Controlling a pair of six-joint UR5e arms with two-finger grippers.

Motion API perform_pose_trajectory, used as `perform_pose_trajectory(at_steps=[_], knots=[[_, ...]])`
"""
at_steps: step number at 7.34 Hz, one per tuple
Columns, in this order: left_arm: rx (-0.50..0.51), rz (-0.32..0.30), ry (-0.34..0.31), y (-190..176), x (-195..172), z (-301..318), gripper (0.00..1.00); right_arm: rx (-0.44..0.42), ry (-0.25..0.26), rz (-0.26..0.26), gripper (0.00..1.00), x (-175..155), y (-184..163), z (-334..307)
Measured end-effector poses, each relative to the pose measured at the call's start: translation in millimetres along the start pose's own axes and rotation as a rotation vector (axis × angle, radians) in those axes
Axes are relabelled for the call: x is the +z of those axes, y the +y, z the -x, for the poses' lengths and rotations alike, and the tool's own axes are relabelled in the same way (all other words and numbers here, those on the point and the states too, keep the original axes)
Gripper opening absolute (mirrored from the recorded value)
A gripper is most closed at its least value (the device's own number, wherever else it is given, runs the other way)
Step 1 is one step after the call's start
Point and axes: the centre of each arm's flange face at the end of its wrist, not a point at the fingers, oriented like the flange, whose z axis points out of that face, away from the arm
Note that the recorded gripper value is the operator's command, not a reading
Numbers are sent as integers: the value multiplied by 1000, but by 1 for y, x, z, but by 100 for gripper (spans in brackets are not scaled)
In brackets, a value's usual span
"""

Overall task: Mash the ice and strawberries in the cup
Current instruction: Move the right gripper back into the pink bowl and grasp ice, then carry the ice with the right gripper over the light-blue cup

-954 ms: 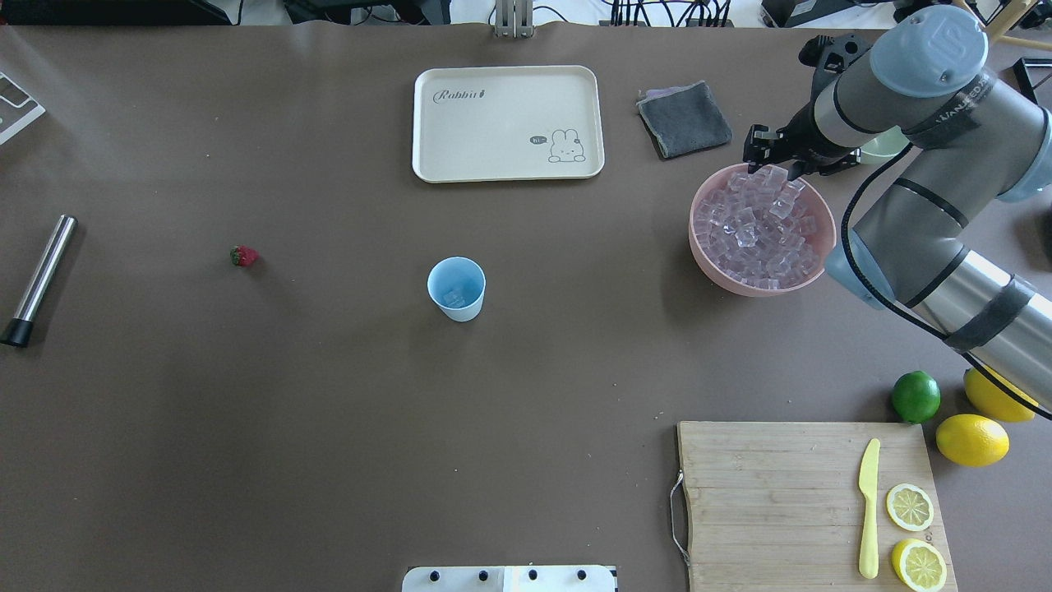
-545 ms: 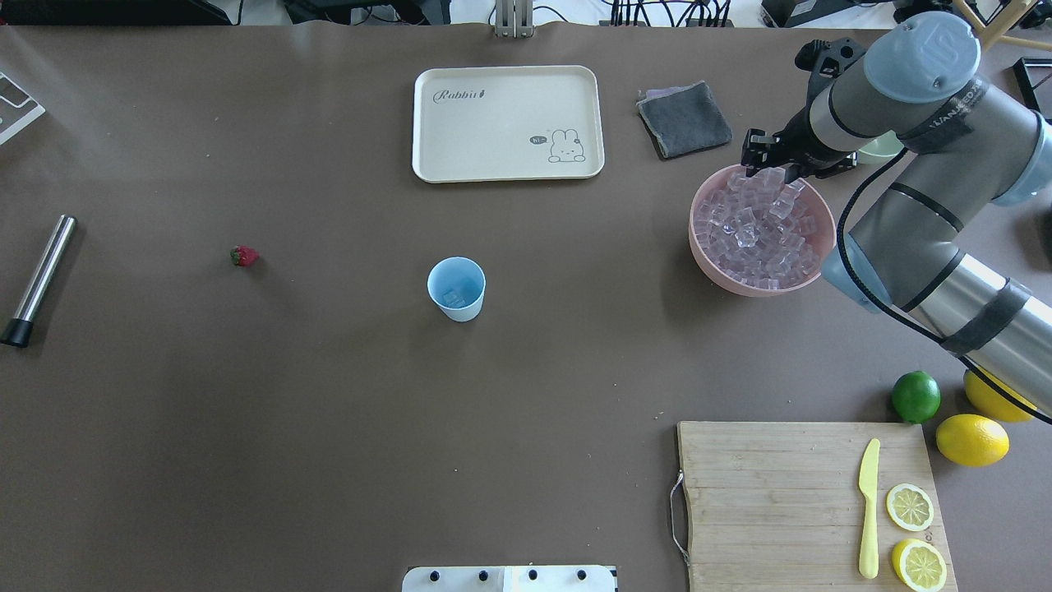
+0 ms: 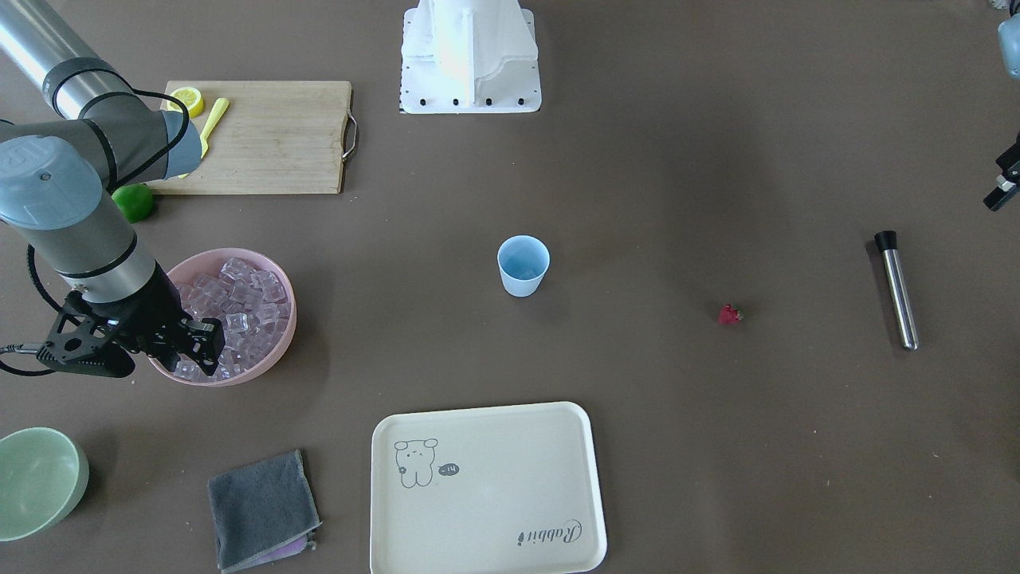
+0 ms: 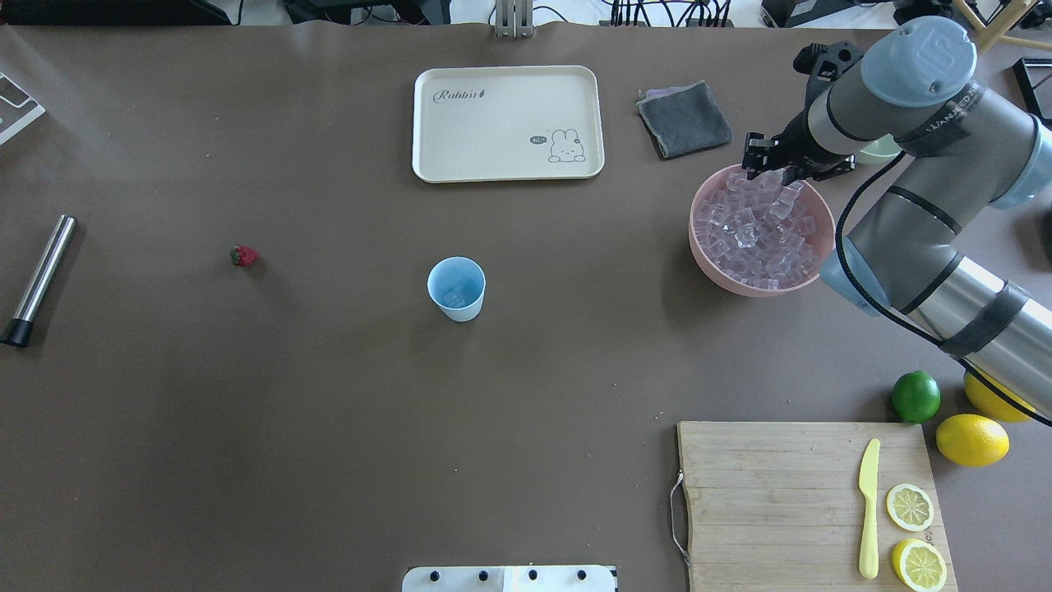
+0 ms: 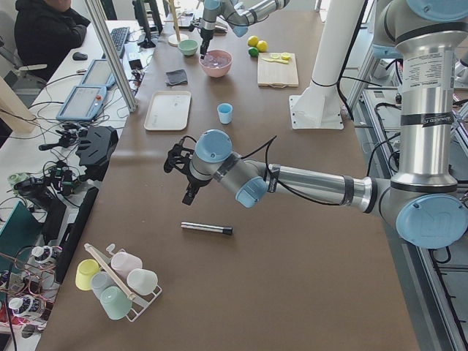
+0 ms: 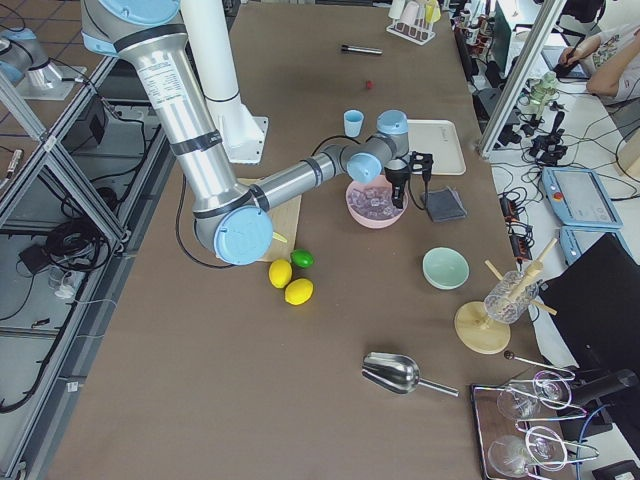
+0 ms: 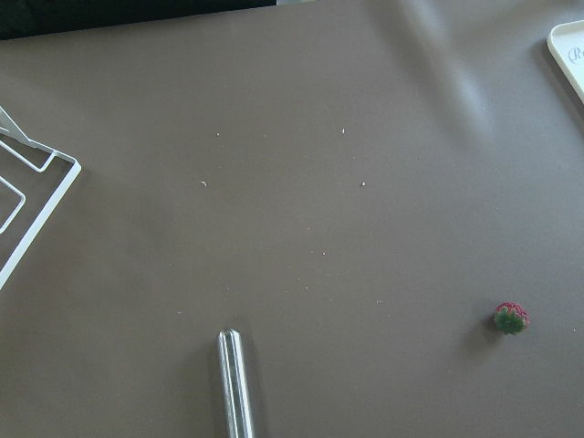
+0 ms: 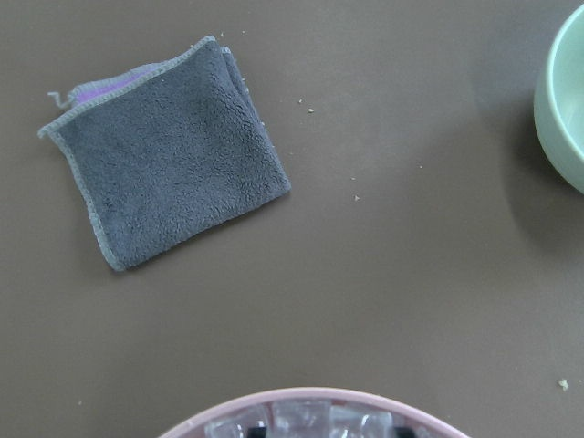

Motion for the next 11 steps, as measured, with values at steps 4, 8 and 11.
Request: perform_pose_trajectory(at_steps=[4, 8, 11], knots=[[-2, 3, 0, 3, 1, 1, 98, -11, 3, 0, 12, 1, 1, 0], [-2, 3, 0, 4, 1, 1, 98, -11, -22, -8, 5, -33, 2, 11], [6, -2, 3, 5, 3, 3, 98, 41, -26, 16, 5, -80, 34, 113]])
